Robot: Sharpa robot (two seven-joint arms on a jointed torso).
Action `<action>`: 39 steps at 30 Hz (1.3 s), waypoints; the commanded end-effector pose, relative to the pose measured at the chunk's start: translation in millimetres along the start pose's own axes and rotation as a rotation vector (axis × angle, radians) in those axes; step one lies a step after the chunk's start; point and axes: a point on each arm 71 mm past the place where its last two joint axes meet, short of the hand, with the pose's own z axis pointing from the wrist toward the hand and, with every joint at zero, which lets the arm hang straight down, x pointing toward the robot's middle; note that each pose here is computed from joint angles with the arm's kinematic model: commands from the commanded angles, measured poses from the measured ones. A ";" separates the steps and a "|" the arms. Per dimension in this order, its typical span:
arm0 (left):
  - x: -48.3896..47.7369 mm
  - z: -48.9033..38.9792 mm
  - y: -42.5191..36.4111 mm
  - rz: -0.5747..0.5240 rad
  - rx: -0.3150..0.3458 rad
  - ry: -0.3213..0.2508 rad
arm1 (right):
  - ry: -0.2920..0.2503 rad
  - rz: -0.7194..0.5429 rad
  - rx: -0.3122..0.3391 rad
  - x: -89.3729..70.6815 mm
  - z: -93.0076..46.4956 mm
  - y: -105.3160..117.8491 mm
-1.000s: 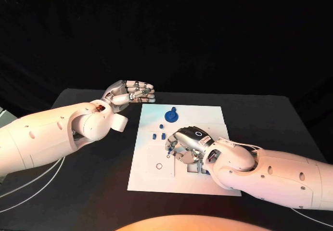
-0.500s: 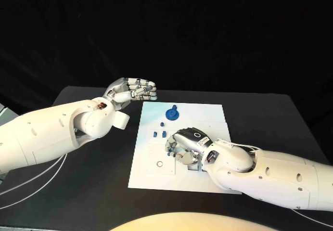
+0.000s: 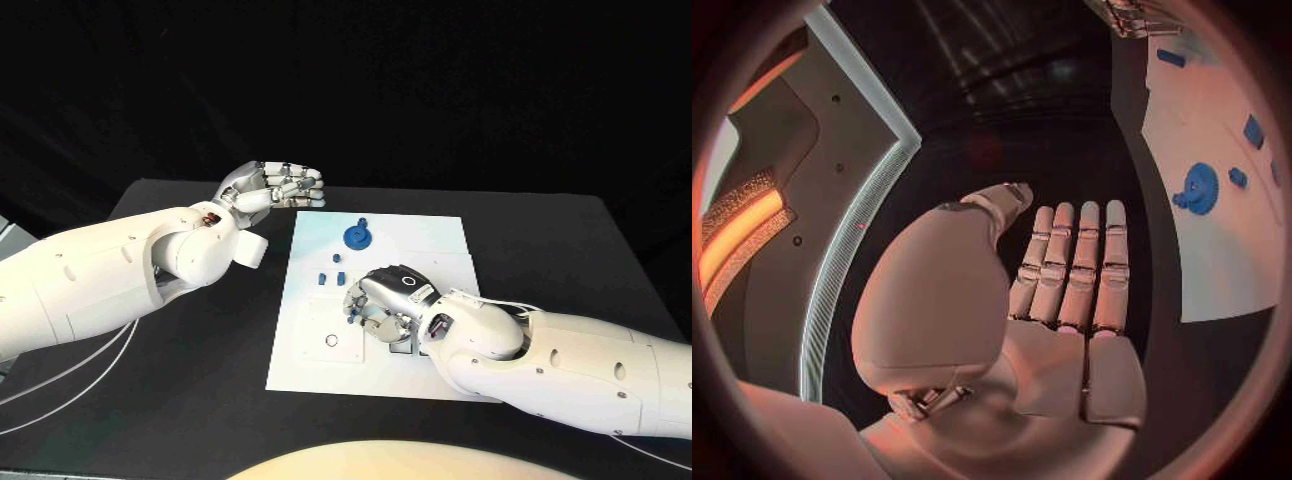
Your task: Assemble the parts on the task board
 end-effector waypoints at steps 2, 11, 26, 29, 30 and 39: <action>1.0 0.3 -0.7 -0.012 0.010 0.006 | 0.012 -0.029 0.002 1.9 0.6 1.0; 0.8 0.0 -0.4 -0.013 0.006 0.009 | 0.017 -0.050 0.011 3.8 2.1 0.5; 0.5 -0.9 -0.4 -0.015 0.002 0.013 | 0.084 -0.077 -0.001 10.3 5.1 3.5; 0.7 -0.7 -0.3 -0.015 0.002 0.014 | 0.092 -0.077 -0.007 11.1 5.2 4.3; 0.8 -0.7 -0.3 -0.015 0.002 0.014 | 0.095 -0.076 -0.009 11.3 5.1 4.5; 0.8 -0.4 0.0 -0.016 -0.001 0.015 | 0.098 -0.062 -0.015 11.4 3.6 3.8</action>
